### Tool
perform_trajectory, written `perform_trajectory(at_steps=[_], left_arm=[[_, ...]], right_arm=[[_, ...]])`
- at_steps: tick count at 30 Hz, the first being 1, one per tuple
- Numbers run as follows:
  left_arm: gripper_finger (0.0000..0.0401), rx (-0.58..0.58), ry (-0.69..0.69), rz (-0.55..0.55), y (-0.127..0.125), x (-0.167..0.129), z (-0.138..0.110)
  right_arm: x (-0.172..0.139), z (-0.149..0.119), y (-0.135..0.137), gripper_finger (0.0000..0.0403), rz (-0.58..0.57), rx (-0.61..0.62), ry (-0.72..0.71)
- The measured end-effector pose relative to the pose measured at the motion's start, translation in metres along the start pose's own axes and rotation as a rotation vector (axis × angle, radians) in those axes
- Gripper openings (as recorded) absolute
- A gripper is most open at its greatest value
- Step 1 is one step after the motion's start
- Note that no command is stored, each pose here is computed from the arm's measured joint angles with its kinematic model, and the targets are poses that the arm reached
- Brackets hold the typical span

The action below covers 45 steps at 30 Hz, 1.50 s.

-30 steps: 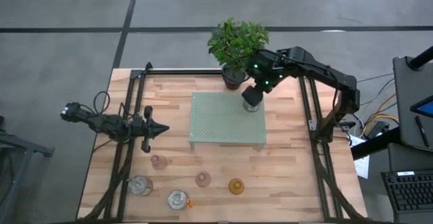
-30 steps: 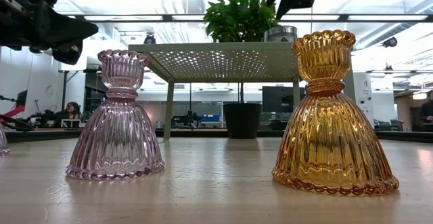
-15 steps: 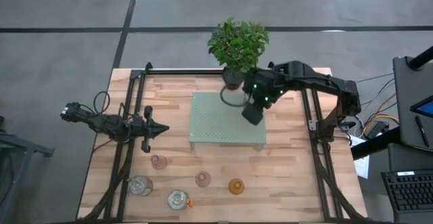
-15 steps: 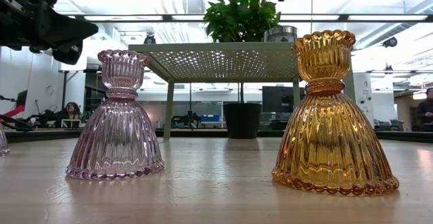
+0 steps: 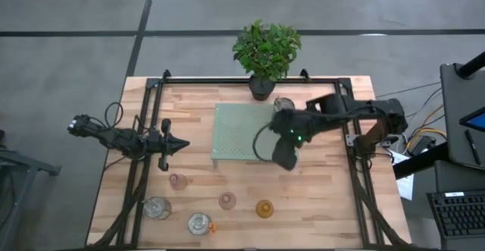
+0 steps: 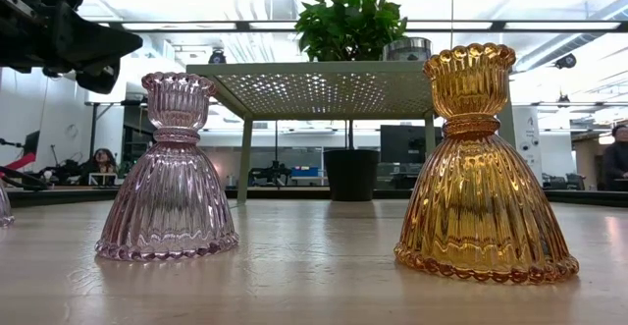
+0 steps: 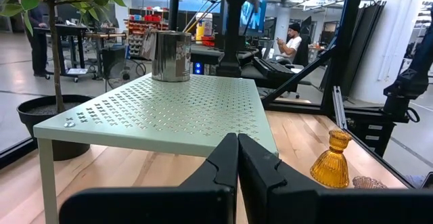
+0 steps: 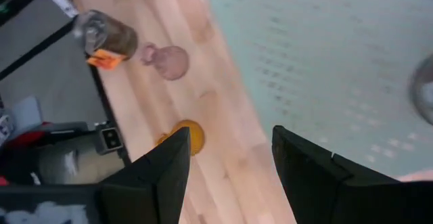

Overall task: Pick & Place candle stick holders
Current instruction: Put the right silver candle on the shelf

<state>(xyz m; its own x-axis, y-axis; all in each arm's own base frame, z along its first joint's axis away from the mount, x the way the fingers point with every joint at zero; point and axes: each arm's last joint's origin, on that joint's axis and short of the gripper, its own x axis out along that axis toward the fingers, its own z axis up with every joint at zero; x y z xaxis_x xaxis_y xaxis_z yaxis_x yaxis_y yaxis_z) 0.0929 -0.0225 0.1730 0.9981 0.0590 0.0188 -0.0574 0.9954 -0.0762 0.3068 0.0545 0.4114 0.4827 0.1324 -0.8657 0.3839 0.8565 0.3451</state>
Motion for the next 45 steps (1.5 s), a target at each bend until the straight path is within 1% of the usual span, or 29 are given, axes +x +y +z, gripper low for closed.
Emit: perform_trajectory(at_steps=[6, 10, 22, 28, 32, 35, 38, 41, 43, 45], left_arm=[[0.001, 0.0, 0.0, 0.0, 0.0, 0.0, 0.0], [0.001, 0.0, 0.0, 0.0, 0.0, 0.0, 0.0], [0.001, 0.0, 0.0, -0.001, 0.0, 0.0, 0.0], [0.001, 0.0, 0.0, 0.0, 0.0, 0.0, 0.0], [0.001, 0.0, 0.0, 0.0, 0.0, 0.0, 0.0], [0.001, 0.0, 0.0, 0.0, 0.0, 0.0, 0.0], [0.001, 0.0, 0.0, 0.0, 0.0, 0.0, 0.0], [0.001, 0.0, 0.0, 0.0, 0.0, 0.0, 0.0], [0.001, 0.0, 0.0, 0.0, 0.0, 0.0, 0.0], [0.001, 0.0, 0.0, 0.0, 0.0, 0.0, 0.0]], right_arm=[[0.01, -0.02, 0.029, 0.0203, 0.033, -0.094, -0.031], [0.021, -0.031, 0.041, 0.0203, 0.041, -0.147, -0.035], [0.048, -0.053, 0.05, 0.0203, 0.04, -0.18, 0.014], [0.052, -0.053, 0.052, 0.0203, 0.052, -0.191, 0.003], [0.058, -0.05, 0.057, 0.0203, 0.085, -0.239, -0.032], [0.07, -0.046, 0.061, 0.0203, 0.092, -0.28, -0.045], [0.078, -0.044, 0.062, 0.0203, 0.087, -0.296, -0.044], [0.078, -0.044, 0.062, 0.0202, 0.078, -0.33, -0.052], [0.079, -0.047, 0.064, 0.0191, 0.062, -0.358, -0.064], [0.079, -0.051, 0.067, 0.0169, 0.033, -0.39, -0.087]])
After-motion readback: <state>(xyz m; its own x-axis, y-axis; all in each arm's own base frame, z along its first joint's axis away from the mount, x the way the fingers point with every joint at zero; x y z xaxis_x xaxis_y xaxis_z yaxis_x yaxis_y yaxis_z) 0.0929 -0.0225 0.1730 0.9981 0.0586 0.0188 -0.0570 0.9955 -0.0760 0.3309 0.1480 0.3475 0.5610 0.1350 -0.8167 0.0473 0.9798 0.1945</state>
